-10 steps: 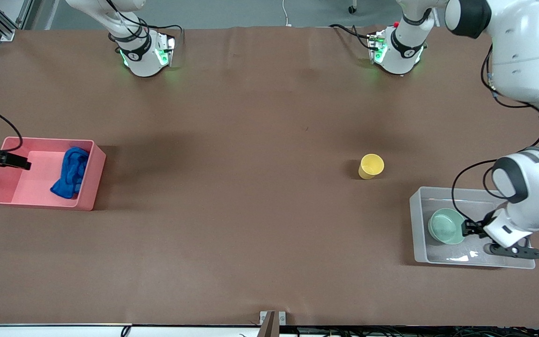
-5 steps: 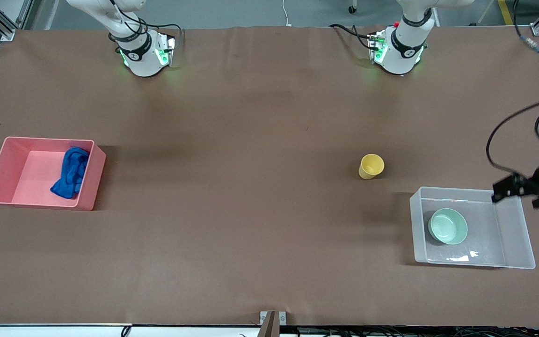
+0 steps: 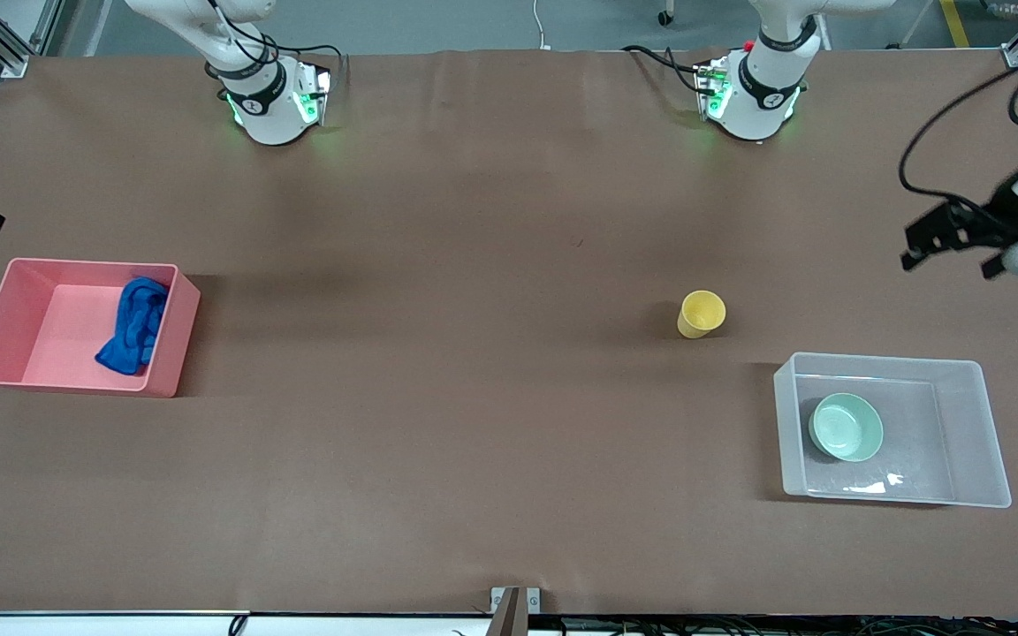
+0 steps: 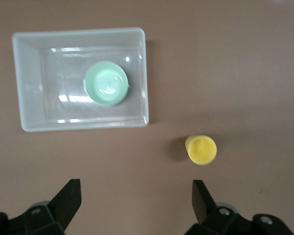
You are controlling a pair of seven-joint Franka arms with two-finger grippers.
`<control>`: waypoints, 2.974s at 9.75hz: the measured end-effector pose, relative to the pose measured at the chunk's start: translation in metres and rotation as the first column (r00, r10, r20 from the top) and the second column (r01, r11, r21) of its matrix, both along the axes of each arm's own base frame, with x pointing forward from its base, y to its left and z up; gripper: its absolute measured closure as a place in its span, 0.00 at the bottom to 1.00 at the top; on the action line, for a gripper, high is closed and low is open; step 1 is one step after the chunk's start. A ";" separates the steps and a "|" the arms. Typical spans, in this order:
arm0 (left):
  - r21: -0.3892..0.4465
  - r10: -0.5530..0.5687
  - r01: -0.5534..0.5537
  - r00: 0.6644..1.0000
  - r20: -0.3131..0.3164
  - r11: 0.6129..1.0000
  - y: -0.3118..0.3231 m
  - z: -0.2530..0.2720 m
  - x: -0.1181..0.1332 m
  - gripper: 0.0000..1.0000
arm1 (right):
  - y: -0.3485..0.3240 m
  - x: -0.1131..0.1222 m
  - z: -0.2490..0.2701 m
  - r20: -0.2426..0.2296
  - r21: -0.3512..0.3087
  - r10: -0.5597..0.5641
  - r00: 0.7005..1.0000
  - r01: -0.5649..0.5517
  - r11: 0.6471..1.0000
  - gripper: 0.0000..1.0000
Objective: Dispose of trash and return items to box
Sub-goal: 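Open the left gripper and lift it away from the clear bin, then reach the left gripper to the yellow cup and grasp it, then carry the yellow cup with the left gripper into the green bowl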
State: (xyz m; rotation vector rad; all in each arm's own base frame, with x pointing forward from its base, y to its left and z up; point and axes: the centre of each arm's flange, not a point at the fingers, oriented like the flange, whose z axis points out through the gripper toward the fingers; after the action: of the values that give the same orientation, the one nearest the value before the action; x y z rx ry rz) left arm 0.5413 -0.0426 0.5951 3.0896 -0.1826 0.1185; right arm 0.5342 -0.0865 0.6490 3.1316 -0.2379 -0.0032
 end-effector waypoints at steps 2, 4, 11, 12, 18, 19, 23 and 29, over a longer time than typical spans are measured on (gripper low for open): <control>0.003 0.007 -0.007 1.000 0.005 1.000 -0.028 -0.043 -0.024 0.00 | 0.004 0.001 0.001 0.006 -0.001 0.008 1.000 -0.008 1.000 0.00; 0.003 0.010 -0.010 0.999 0.040 1.000 -0.048 -0.102 -0.027 0.00 | 0.015 0.003 0.001 0.007 -0.002 0.030 1.000 -0.030 1.000 0.00; 0.010 -0.079 0.080 0.994 -0.076 0.997 -0.108 -0.333 -0.021 0.01 | 0.017 0.003 0.003 0.012 -0.003 0.033 0.999 -0.033 0.999 0.00; 0.018 -0.089 0.091 0.992 -0.090 0.996 -0.106 -0.351 -0.020 0.02 | 0.017 0.003 0.003 0.011 -0.003 0.033 0.999 -0.033 0.999 0.00; 0.020 -0.037 0.039 0.992 -0.117 0.999 -0.112 -0.373 -0.026 0.59 | 0.016 0.002 0.002 0.000 -0.001 0.031 1.000 -0.031 1.000 0.00; 0.021 -0.039 0.042 0.992 -0.121 0.999 -0.114 -0.374 -0.028 0.75 | 0.015 0.002 0.002 0.000 -0.001 0.028 1.000 -0.028 1.000 0.00; 0.049 -0.016 0.021 0.996 -0.089 0.999 -0.102 -0.296 -0.012 0.96 | 0.013 0.002 0.002 0.002 -0.001 0.025 1.000 -0.025 1.000 0.00; 0.099 0.006 -0.010 0.999 0.034 0.995 0.040 -0.228 0.129 0.96 | 0.009 0.001 0.001 -0.002 -0.001 0.017 1.000 -0.017 1.000 0.00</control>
State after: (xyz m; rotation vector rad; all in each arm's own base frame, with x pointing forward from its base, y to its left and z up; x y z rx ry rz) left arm 0.6700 -0.0021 0.3674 3.1891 -0.1829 0.1660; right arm 0.5352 -0.0776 0.6501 3.1323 -0.2108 -0.0056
